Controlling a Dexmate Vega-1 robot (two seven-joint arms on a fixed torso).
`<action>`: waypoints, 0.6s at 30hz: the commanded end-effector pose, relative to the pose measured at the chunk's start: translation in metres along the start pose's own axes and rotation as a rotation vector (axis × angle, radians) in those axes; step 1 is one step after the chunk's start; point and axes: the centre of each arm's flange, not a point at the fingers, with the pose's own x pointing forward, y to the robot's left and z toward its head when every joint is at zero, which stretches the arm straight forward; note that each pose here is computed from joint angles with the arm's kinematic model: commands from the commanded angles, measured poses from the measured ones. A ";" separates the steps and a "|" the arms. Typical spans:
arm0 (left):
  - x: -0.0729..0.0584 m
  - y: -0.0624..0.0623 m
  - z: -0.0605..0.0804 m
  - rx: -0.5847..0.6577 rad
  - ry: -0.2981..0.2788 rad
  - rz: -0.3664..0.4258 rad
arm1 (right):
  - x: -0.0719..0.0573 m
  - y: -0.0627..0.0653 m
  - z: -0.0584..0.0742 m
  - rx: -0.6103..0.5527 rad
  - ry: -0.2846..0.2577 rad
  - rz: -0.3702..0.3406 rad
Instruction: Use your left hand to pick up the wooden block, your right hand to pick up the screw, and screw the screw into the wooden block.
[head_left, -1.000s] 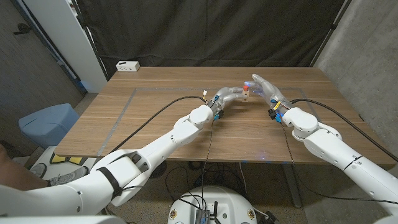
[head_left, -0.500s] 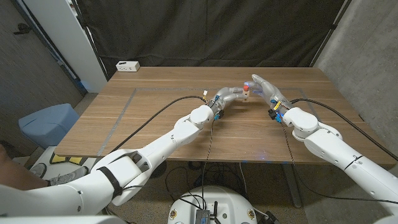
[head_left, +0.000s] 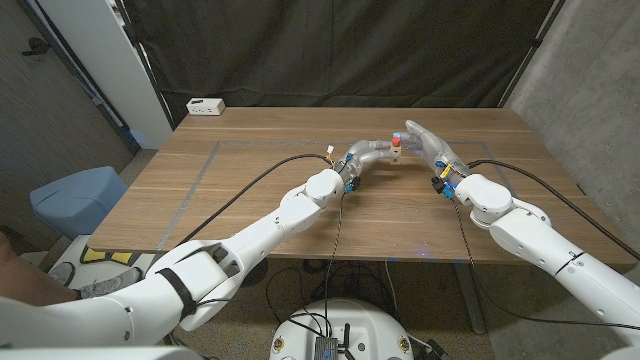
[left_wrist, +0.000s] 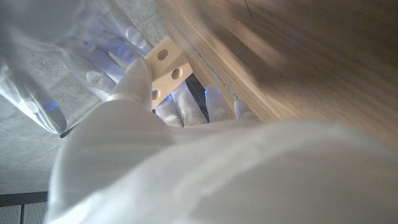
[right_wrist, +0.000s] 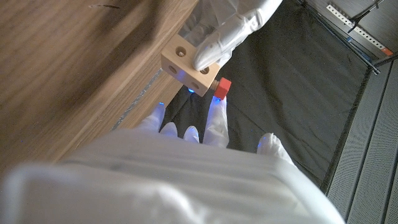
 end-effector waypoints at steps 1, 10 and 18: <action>-0.001 0.001 -0.001 -0.003 0.002 0.002 | -0.002 -0.001 -0.002 0.006 0.009 -0.019; 0.000 0.001 -0.002 -0.004 0.003 0.002 | -0.003 -0.002 -0.002 0.005 0.008 -0.033; 0.001 0.002 -0.002 -0.007 0.004 0.003 | -0.005 -0.002 -0.002 0.013 0.005 -0.050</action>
